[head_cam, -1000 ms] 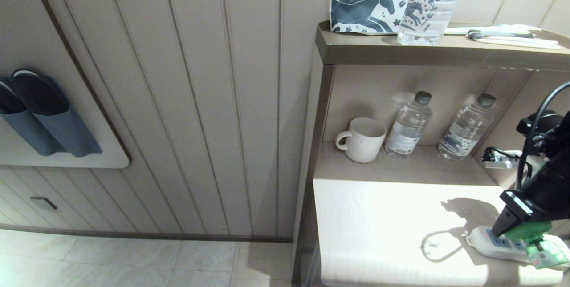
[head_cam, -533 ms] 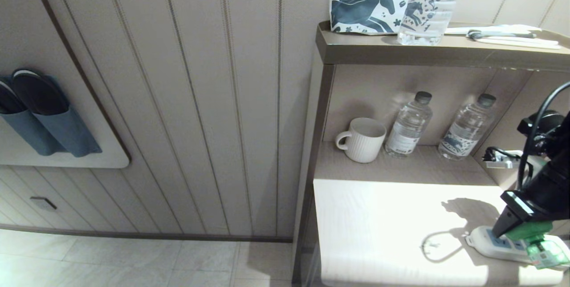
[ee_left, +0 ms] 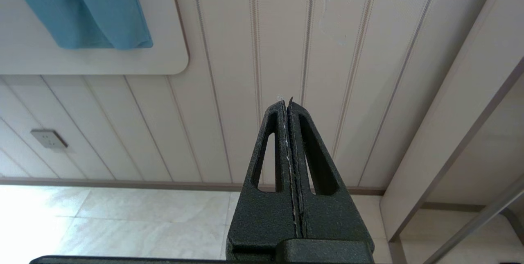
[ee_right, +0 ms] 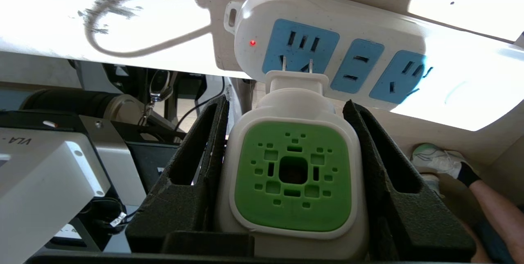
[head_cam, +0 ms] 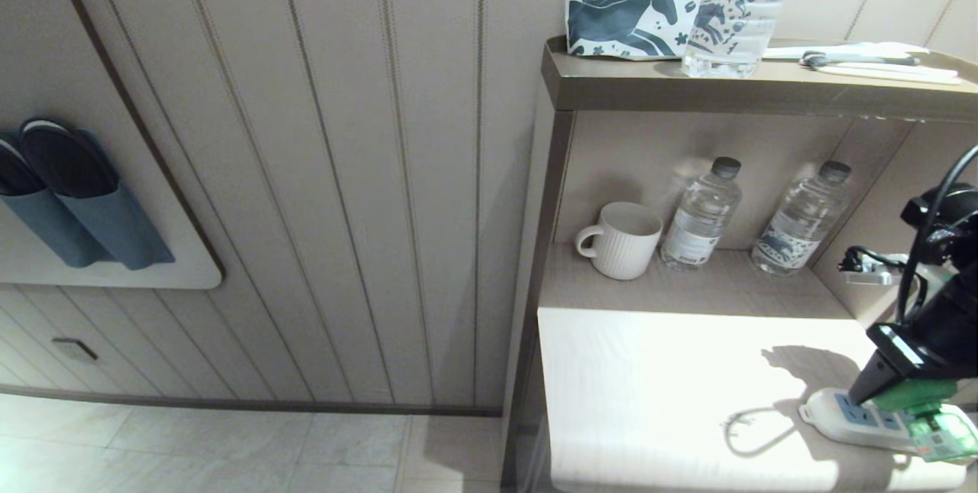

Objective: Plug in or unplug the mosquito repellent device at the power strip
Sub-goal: Insert the plug into the socket

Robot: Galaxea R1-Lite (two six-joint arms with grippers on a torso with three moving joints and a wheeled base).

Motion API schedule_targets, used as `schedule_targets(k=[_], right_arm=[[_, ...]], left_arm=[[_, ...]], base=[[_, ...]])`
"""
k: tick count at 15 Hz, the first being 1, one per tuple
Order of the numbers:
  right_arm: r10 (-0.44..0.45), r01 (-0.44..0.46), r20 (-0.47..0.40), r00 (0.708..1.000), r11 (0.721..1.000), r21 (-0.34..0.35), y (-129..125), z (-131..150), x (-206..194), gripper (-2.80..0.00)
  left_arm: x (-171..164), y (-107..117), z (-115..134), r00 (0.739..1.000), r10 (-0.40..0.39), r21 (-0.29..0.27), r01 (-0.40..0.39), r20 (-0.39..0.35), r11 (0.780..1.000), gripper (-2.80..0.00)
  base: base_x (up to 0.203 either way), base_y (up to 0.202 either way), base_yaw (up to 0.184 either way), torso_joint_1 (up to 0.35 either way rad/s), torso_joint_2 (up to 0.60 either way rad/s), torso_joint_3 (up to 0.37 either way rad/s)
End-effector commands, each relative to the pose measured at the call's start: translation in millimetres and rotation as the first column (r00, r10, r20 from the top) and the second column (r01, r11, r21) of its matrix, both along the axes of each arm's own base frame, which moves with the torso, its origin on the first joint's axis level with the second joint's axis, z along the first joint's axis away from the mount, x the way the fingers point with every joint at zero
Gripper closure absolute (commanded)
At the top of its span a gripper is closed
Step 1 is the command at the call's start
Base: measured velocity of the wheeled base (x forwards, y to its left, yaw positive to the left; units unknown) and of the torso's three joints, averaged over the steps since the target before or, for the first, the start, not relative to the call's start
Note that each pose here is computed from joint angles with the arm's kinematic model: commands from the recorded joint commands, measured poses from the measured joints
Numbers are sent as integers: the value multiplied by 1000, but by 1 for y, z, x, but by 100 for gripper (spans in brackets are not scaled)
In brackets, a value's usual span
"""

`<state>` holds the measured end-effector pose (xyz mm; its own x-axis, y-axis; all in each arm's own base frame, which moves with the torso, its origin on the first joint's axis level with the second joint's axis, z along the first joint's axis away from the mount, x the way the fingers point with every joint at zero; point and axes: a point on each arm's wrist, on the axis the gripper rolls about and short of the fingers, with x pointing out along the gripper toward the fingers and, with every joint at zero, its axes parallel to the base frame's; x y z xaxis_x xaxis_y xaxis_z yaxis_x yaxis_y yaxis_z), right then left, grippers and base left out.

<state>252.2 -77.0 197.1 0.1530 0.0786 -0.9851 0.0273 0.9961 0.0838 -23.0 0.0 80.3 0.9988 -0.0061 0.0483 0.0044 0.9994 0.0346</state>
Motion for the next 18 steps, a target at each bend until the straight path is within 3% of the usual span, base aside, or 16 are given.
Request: schedule_targets(k=[1, 18], right_arm=[[-3, 3, -1, 1000, 1000, 4, 0, 0, -1, 0], [-27, 27, 11, 1000, 1000, 2, -1, -9, 3, 0]], left_arm=[[0, 0, 0, 1000, 0, 1, 0, 1, 1000, 0], [0, 0, 1, 1000, 1, -1, -1, 4, 1000, 0]], base=[[0, 0, 0, 0, 0, 0], [0, 0, 0, 0, 0, 0]])
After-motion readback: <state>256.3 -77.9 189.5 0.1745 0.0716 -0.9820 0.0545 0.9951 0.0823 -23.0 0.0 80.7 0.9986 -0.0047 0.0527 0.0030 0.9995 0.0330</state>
